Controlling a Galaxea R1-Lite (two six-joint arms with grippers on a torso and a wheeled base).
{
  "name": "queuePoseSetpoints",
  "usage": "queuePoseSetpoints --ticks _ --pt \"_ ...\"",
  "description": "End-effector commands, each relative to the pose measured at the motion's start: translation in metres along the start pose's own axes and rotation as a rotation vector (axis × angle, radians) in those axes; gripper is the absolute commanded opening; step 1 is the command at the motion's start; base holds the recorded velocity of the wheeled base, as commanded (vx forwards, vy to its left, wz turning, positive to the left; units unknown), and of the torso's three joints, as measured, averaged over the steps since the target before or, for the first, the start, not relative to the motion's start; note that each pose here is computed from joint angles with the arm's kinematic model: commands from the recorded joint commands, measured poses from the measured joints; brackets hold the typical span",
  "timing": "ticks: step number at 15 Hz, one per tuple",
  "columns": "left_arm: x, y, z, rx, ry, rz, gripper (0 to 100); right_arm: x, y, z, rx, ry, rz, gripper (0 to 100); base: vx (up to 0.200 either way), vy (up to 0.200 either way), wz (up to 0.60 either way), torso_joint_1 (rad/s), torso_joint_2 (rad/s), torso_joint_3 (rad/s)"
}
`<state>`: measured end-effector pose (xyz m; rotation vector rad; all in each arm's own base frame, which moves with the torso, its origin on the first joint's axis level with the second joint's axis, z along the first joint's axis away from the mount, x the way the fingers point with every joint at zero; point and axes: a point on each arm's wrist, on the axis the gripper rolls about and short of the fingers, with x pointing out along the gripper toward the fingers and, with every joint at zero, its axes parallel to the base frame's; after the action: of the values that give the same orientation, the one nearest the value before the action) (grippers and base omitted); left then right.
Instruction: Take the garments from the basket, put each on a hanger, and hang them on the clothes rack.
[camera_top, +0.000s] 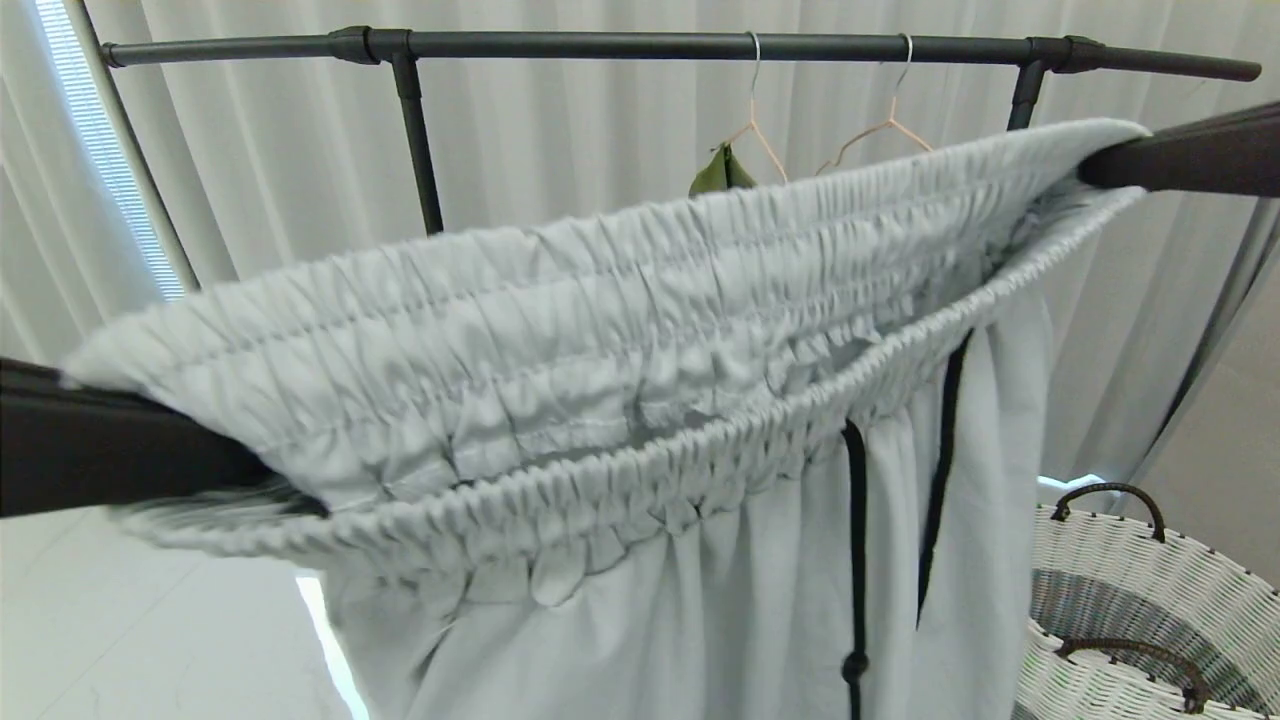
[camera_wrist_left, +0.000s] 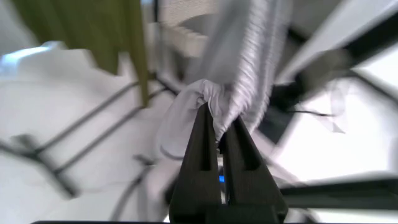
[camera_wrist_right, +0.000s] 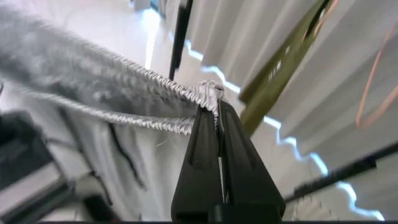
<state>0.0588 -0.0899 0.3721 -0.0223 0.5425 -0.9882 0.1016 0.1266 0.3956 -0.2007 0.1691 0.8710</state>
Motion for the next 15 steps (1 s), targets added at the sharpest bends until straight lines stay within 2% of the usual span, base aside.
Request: queuePoseSetpoints --ticks 1,3,8,11,12,14,15 --pt "-0.036 -0.004 -0.009 -0.015 -0.064 -0.111 0 0.035 0.000 -0.001 0.000 0.012 -0.002 0 0.000 0.000 0.00 0.000 0.00 0.000" --pt "-0.046 -0.006 -0.012 -0.007 -0.065 -0.203 0 0.049 0.000 0.004 -0.003 -0.041 -0.006 0 0.000 0.000 0.00 0.000 0.00 0.000" --pt "-0.047 -0.006 -0.012 -0.005 -0.066 -0.207 0 0.051 0.000 0.005 -0.006 -0.050 -0.010 0 0.000 0.000 0.00 0.000 0.00 0.000" --pt "-0.044 -0.005 -0.008 0.031 -0.074 -0.185 0 0.044 -0.011 0.006 -0.004 -0.048 -0.065 0 0.000 0.000 0.00 0.000 0.00 0.000" --pt "-0.039 -0.004 -0.003 0.068 -0.086 -0.148 0 0.037 -0.017 0.008 -0.006 -0.043 -0.092 0 0.000 0.000 0.00 0.000 0.00 0.000" --pt "-0.025 0.011 0.014 0.132 -0.112 0.019 0 0.019 -0.023 0.014 0.001 -0.019 -0.122 0 0.000 0.000 0.00 0.000 0.00 0.000" --pt "-0.018 0.021 0.023 0.193 -0.116 0.112 0 0.007 -0.024 0.020 0.003 -0.011 -0.130 0 0.000 0.000 0.00 0.000 0.00 0.000"
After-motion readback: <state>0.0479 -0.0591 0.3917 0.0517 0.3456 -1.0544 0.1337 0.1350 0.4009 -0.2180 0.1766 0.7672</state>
